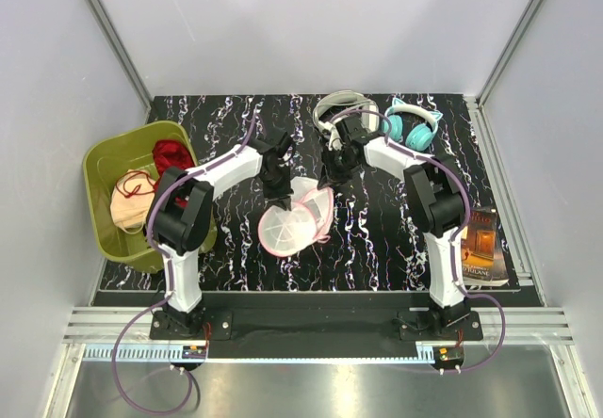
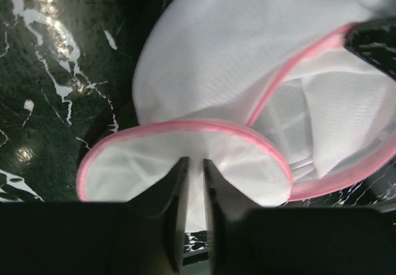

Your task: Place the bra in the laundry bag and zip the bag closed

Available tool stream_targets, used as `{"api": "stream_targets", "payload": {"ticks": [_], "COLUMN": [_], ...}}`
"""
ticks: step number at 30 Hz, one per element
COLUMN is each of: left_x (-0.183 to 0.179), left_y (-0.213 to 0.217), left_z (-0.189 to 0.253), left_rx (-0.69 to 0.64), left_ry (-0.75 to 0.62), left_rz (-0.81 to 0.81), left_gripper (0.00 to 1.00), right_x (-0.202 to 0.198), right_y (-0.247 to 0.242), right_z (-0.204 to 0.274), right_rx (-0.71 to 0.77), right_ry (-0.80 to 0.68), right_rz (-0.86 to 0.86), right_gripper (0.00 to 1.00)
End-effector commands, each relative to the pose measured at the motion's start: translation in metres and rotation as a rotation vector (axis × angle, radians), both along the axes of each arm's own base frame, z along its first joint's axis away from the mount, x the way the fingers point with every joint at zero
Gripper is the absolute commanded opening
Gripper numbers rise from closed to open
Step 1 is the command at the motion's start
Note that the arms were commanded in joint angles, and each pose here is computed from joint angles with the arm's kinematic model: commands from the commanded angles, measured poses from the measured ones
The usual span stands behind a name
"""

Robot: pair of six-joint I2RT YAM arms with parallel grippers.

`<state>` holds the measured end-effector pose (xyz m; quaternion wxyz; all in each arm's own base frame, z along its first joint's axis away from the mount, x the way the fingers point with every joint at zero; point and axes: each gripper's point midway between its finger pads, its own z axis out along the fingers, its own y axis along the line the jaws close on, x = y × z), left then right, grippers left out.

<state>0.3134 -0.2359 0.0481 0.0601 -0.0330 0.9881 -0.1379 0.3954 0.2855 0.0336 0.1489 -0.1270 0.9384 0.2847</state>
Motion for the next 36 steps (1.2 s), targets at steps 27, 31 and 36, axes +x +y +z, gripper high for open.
{"api": "stream_targets", "payload": {"ticks": [27, 31, 36], "left_x": [-0.036, -0.068, -0.101], "left_y": [0.079, 0.062, 0.069], "left_z": [0.122, 0.134, 0.143], "left_rx": [-0.127, -0.207, -0.269], "left_ry": [-0.560, -0.617, -0.590], "left_rz": [0.211, 0.117, 0.115], "left_gripper": [0.13, 0.22, 0.46], "right_x": [-0.156, -0.187, -0.181], "right_y": [-0.072, -0.076, -0.077], "right_z": [0.063, 0.067, 0.089], "right_rx": [0.141, 0.163, 0.124], "right_ry": [0.210, 0.171, 0.030], "right_rz": [-0.614, -0.451, -0.260], "right_gripper": [0.56, 0.72, 0.81]}}
